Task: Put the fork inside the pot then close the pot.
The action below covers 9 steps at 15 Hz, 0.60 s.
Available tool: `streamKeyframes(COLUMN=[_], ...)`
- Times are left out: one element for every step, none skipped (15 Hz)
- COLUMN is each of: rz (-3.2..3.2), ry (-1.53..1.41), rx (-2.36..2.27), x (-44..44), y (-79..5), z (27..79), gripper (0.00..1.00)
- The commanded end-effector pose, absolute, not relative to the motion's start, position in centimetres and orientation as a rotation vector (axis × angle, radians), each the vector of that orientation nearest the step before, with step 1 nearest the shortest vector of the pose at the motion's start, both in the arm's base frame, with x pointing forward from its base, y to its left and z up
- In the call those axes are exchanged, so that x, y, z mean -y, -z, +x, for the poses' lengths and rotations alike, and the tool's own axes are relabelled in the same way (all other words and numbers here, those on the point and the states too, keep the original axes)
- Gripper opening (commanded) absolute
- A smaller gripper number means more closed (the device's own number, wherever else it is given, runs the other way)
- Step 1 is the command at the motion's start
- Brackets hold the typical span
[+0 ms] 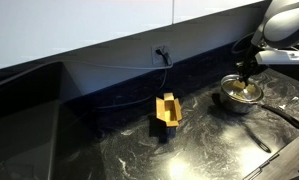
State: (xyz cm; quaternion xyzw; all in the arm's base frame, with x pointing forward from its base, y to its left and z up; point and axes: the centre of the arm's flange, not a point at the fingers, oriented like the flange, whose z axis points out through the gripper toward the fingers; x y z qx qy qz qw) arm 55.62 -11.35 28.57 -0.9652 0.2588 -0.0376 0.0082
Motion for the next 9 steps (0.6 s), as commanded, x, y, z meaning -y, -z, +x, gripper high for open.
streamKeyframes(rz=[-3.01,-3.009,-3.01,-3.011,-3.012,-3.017,-3.022,-3.028,-3.031], ry=[0.067,0.045,0.03,0.014,0.004,-0.006,-0.012,-0.008,0.004], rx=[-0.857,-0.853,-0.853,-0.853,-0.853,-0.86,-0.864,-0.873,-0.886], x=[11.14,11.11,11.08,11.07,11.07,11.05,11.04,11.03,11.01], y=[-29.31,-29.31,-29.23,-29.2,-29.23,-29.14,-29.07,-29.02,-29.02], z=[56.12,56.04,55.98,55.99,56.05,56.09,56.14,56.16,56.14], gripper=[0.04,0.04,0.04,0.04,0.04,0.04,0.04,0.4,0.41])
